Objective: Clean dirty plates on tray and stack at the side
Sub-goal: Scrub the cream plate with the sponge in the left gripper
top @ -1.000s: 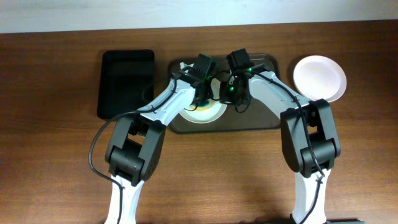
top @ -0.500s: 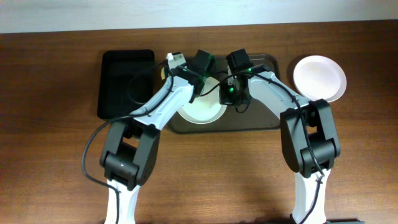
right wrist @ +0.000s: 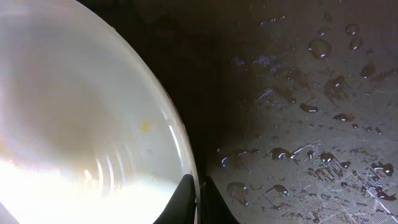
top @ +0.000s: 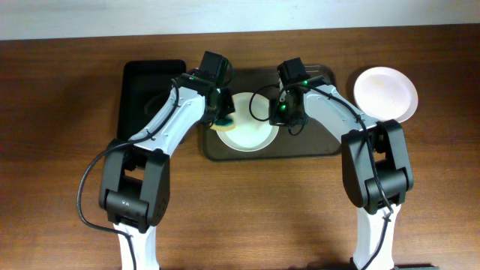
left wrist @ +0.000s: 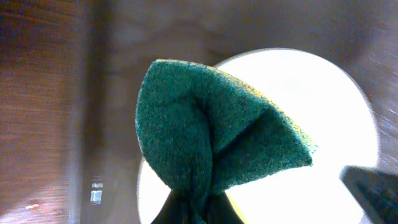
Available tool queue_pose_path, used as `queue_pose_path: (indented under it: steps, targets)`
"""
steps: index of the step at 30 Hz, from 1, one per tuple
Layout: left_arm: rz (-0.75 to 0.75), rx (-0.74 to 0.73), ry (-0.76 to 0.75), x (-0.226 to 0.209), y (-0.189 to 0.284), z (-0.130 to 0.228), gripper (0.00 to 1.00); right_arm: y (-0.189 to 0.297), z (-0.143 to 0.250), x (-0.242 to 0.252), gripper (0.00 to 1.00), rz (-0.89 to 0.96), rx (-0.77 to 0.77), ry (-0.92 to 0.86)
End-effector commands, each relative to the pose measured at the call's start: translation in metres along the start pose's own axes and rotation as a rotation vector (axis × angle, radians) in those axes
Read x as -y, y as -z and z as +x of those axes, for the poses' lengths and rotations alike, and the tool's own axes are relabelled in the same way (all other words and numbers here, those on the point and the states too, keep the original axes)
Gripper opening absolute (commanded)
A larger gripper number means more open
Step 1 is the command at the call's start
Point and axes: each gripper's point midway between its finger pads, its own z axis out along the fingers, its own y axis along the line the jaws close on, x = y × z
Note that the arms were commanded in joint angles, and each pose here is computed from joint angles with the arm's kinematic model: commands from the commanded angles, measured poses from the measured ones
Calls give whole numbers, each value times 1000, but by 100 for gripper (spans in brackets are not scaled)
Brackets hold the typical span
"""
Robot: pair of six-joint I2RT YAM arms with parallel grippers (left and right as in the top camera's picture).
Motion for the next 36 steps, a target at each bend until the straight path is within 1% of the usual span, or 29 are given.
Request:
queue_pose_path:
  steps: [1,9,14,16,18,21,22,26,28,32,34,36]
  targets:
    - [151,-91,-48,27,1,17,0,2,-3,17,4,72,22,-15]
    - [97,-166,-33,13,-44,35,0,2,-4,16,4,70,27,-14]
    - [90,-160,-41,11,-71,36,0,2,-5,16,4,69,30,-14]
    - [6,-114,-46,-3,-76,29,0,2,-5,16,4,70,30,-13]
    - [-172,-19,-56,-34,-75,12,0,2,-5,17,4,74,30,-14]
    - [-391,108,-70,-69,-64,-10,0,3,-6,23,4,106,37,-14]
    - [-508,180,-77,-87,-53,-22,0,3,-7,26,4,125,43,-14]
    - [-643,277,-82,-104,-34,-38,0,4,-9,31,4,153,54,-14]
    - [-661,310,-75,-104,-26,-45,0,4,-9,31,4,156,56,-12]
    - [-611,380,-41,-88,1,-62,0,7,-12,30,4,154,59,-1]
    - [-536,409,-7,-76,21,-72,0,12,-17,27,4,152,66,27]
    - [-418,408,23,-64,41,-79,0,20,-24,23,4,149,79,51]
